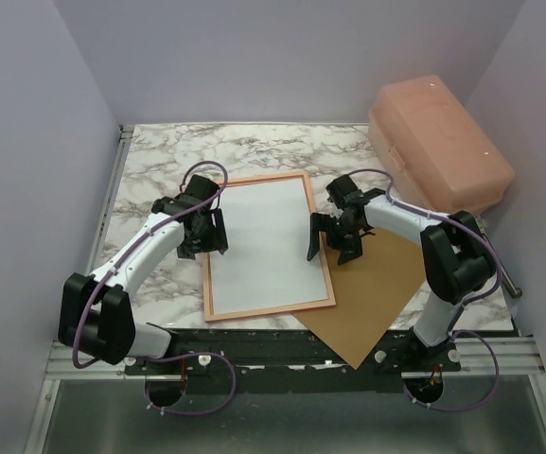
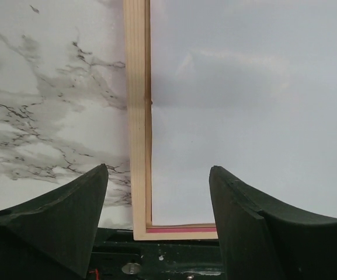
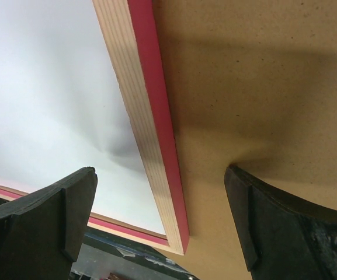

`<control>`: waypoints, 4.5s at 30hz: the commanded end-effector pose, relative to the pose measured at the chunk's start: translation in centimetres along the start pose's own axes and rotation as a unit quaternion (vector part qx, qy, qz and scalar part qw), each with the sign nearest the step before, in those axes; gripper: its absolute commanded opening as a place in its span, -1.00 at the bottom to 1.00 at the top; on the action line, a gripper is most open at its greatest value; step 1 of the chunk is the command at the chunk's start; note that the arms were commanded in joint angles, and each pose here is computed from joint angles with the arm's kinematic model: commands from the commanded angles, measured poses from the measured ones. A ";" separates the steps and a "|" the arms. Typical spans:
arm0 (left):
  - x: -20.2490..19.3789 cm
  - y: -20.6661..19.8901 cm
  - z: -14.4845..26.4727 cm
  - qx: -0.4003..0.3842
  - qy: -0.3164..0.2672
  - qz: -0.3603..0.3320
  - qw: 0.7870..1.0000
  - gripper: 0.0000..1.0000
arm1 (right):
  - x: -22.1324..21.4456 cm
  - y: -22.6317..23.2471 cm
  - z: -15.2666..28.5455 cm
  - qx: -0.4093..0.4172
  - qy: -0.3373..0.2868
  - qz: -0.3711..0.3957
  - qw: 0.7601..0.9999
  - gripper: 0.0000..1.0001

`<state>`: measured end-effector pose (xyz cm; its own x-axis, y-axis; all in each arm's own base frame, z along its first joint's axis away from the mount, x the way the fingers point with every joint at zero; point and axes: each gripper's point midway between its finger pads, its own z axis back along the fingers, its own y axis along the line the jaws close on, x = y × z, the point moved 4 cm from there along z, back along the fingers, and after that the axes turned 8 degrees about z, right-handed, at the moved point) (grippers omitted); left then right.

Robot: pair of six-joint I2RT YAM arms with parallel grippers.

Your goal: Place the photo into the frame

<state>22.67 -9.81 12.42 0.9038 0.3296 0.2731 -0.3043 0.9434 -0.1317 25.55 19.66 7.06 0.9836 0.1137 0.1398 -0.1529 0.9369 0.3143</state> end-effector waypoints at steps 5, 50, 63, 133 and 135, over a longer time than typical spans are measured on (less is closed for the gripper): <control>2.8 -2.6 3.3 -0.090 -0.088 0.029 0.992 0.60 | 1.4 1.2 -1.6 0.052 0.013 0.020 0.998 0.97; 0.5 -2.3 9.2 -0.228 -0.161 0.007 0.960 0.65 | 3.9 16.6 -5.4 0.251 0.050 0.049 0.965 0.92; -1.0 -2.6 8.6 -0.259 -0.131 -0.002 0.957 0.65 | 4.1 15.7 -4.1 0.205 0.024 0.043 0.978 0.94; -8.0 -19.3 -7.9 -0.227 0.127 -0.207 0.943 0.93 | -13.0 -13.3 4.1 -0.165 -0.072 -0.399 0.899 0.96; -8.1 -19.3 -8.1 -0.229 0.133 -0.211 0.941 0.93 | -13.1 -13.3 3.6 -0.160 -0.070 -0.399 0.900 0.96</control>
<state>24.22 -30.82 7.61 0.9740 -0.1015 0.2028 0.1901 0.8529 -0.4862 14.03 4.42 5.45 0.7591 -0.6415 0.1109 0.6385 0.7669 0.0655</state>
